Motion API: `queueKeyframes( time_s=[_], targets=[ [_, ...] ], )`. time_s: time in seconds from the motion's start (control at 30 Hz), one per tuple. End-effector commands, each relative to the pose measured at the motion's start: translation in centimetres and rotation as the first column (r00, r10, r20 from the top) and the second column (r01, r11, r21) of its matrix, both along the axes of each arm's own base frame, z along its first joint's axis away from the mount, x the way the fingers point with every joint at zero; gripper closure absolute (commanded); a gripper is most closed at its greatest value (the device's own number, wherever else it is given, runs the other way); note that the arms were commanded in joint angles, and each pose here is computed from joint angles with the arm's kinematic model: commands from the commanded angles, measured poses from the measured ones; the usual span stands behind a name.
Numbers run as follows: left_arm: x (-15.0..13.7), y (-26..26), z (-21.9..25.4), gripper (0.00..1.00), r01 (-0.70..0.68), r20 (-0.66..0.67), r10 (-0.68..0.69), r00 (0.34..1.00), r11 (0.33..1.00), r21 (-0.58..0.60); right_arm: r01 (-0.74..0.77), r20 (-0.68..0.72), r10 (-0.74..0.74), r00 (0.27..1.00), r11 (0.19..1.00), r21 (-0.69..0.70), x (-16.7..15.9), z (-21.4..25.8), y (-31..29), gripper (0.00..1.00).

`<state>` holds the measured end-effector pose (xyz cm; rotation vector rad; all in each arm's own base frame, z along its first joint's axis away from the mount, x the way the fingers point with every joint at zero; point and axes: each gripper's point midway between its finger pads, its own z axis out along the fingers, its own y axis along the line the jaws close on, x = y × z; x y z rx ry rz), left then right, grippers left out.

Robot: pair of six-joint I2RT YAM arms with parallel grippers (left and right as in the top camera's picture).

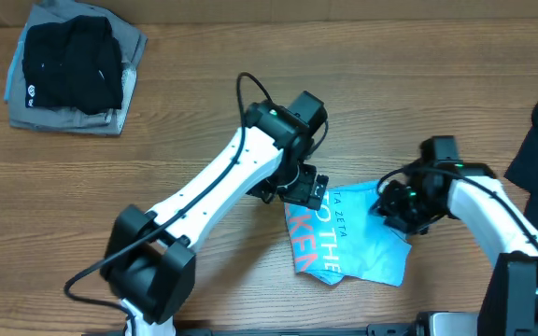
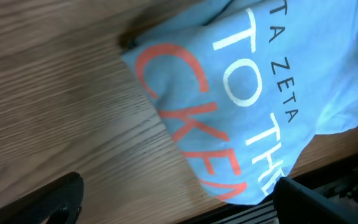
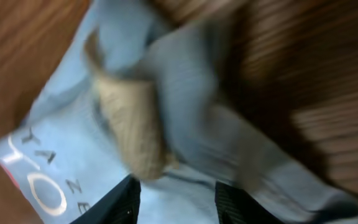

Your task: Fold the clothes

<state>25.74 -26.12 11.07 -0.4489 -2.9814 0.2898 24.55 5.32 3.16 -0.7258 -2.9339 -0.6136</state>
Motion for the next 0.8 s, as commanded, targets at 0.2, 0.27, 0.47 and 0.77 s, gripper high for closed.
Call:
queueKeyframes(
  time_s=[0.2, 0.27, 0.47, 0.77],
  targets=[
    [-4.5, -3.8, -4.7, 0.0, 0.12, -0.136, -0.112, 0.984, 0.991, 0.051, 0.02, -0.005, -0.02, 1.0, 1.0, -0.009, -0.4, 0.0, -1.8, 0.69],
    [-5.1, -4.0, -5.6, 0.0, 0.135, -0.158, -0.123, 0.98, 0.989, 0.064, 0.02, 0.0, -0.02, 1.0, 1.0, -0.009, -0.3, 0.0, -1.8, 0.69],
    [-5.7, -3.8, -7.2, 0.0, 0.14, -0.212, -0.117, 0.97, 0.986, 0.095, 0.021, 0.002, -0.021, 1.0, 1.0, -0.01, -0.2, 0.0, -1.8, 0.69],
    [-5.9, -3.5, -7.5, 0.0, 0.151, -0.21, -0.124, 0.97, 0.981, 0.118, 0.021, 0.009, -0.021, 1.0, 1.0, -0.01, -0.1, 0.0, -1.8, 0.69]
  ],
)
